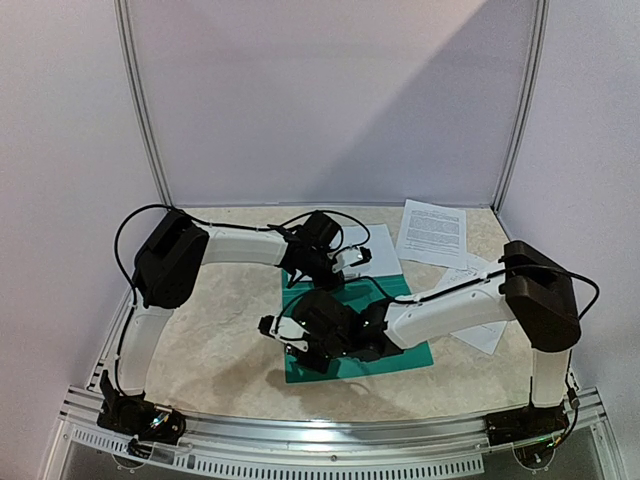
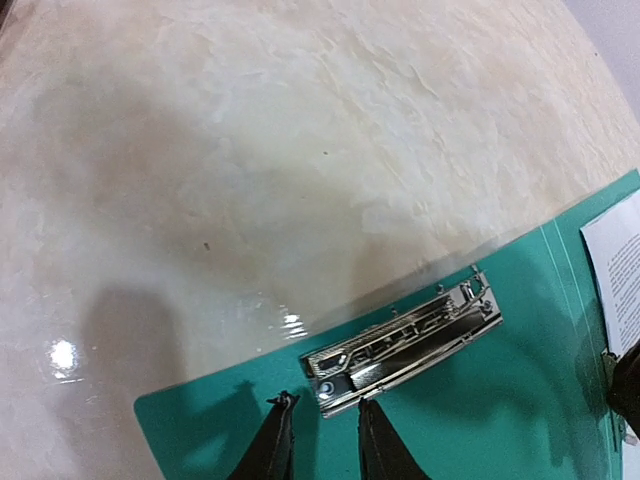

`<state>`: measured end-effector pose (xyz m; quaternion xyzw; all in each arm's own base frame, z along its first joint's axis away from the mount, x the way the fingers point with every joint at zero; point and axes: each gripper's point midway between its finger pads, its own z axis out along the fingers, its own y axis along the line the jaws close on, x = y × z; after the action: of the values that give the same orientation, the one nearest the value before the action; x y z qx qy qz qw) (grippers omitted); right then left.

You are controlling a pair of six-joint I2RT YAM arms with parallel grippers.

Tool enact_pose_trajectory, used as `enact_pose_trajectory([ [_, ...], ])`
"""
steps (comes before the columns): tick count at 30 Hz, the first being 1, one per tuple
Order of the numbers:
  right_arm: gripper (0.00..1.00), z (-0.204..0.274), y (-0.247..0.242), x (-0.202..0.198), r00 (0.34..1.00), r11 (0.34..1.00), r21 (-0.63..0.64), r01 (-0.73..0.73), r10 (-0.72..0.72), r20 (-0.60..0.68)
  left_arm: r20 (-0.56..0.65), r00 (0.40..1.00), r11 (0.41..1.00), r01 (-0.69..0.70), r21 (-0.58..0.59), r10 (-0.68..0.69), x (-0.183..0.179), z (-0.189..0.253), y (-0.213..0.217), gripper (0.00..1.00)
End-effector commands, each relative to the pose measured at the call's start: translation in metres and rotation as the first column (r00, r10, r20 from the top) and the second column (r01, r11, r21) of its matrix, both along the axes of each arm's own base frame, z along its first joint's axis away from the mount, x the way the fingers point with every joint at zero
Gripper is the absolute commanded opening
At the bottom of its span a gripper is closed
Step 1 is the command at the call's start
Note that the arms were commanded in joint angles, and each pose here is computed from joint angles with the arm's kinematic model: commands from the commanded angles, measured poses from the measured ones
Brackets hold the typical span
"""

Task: Put the files into the folder
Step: Open the spring clip on the folder at the center of the board.

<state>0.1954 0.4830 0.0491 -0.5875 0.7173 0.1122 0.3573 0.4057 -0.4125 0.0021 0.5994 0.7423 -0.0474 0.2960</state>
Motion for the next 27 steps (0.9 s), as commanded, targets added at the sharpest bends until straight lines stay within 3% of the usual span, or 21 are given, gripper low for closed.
enact_pose_trajectory([
  [1,0.23,0.000,0.018,-0.007,0.991,0.994,-0.062,-0.092,0.098,0.091,-0.402,0.908,0.907,0.067,0.416,0.117,-0.103,-0.130,0.106,0.15],
  [22,0.20,-0.045,0.007,0.011,1.000,0.991,-0.135,0.009,-0.009,0.003,-0.403,0.908,0.907,0.068,0.416,0.117,-0.103,-0.130,0.106,0.15],
  [27,0.16,-0.053,0.000,0.020,0.998,0.983,-0.175,0.060,-0.062,-0.005,-0.403,0.907,0.907,0.068,0.416,0.117,-0.104,-0.130,0.106,0.15],
])
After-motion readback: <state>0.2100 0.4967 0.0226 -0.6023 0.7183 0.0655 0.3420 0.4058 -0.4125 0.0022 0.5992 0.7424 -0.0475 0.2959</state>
